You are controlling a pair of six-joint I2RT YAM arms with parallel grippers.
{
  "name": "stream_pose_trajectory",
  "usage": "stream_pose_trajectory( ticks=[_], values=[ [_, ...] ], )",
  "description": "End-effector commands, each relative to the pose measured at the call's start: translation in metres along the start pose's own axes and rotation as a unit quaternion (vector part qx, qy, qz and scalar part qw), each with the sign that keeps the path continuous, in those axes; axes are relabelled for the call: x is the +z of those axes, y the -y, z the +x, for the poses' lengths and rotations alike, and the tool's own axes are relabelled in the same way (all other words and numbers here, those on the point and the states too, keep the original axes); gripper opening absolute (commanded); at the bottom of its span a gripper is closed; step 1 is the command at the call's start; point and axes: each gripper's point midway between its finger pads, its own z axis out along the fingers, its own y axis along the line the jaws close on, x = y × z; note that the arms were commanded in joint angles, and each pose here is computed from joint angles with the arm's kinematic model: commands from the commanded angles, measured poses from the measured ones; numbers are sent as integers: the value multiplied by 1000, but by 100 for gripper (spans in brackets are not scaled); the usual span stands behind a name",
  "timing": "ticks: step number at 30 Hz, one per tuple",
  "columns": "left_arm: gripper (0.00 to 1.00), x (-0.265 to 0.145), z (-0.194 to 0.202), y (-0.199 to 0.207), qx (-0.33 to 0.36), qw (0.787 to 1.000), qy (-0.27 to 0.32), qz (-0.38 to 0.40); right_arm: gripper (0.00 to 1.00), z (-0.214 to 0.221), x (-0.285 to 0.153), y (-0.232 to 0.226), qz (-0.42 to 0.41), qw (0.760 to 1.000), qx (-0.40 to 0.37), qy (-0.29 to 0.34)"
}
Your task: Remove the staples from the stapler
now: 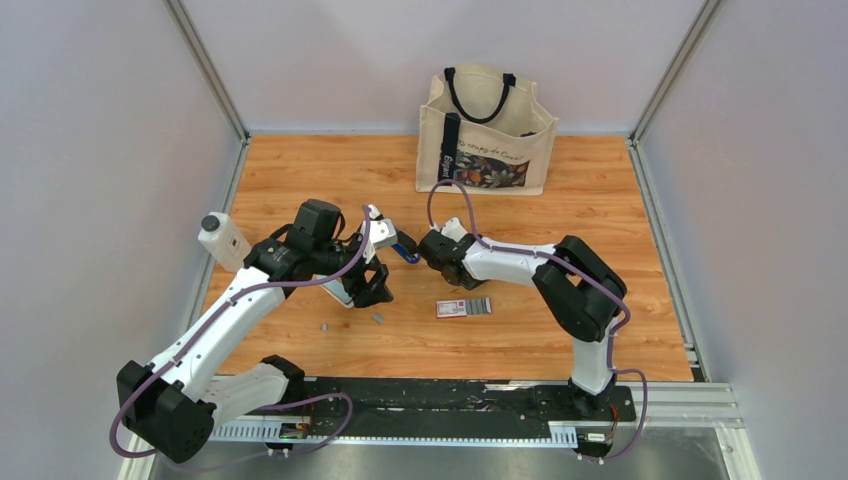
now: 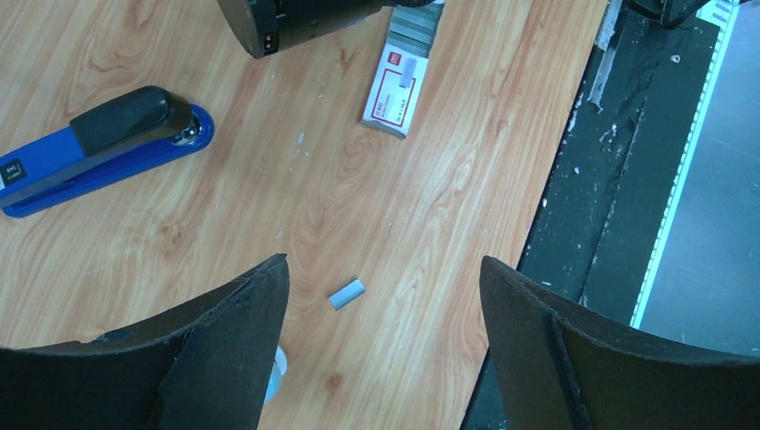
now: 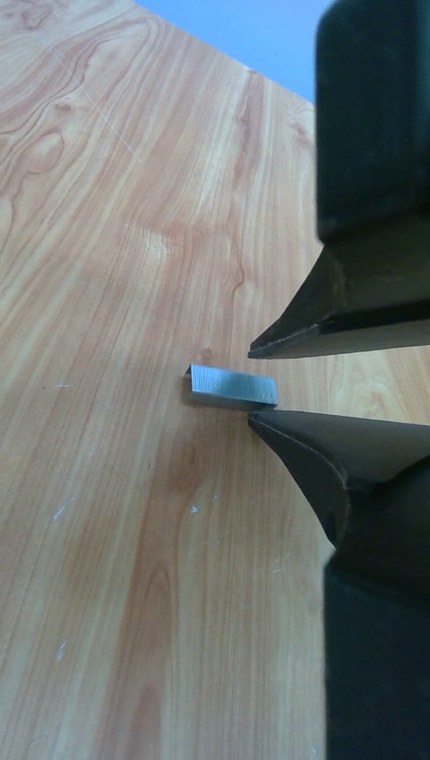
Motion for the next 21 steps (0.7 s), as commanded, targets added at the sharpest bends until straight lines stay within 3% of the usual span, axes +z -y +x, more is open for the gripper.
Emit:
stream_pose_trajectory(
  ticks=[1, 12, 21],
  values=[
    [85, -5, -8, 1, 26, 1000, 11, -2, 36, -15, -8, -20, -48, 998, 31, 19],
    [86, -3, -6, 1, 25, 1000, 6, 1, 37, -31, -31, -9, -168, 977, 127, 39],
    [86, -3, -6, 2, 27, 1000, 7, 4, 40, -28, -17, 6, -168, 974, 149, 34]
  ],
)
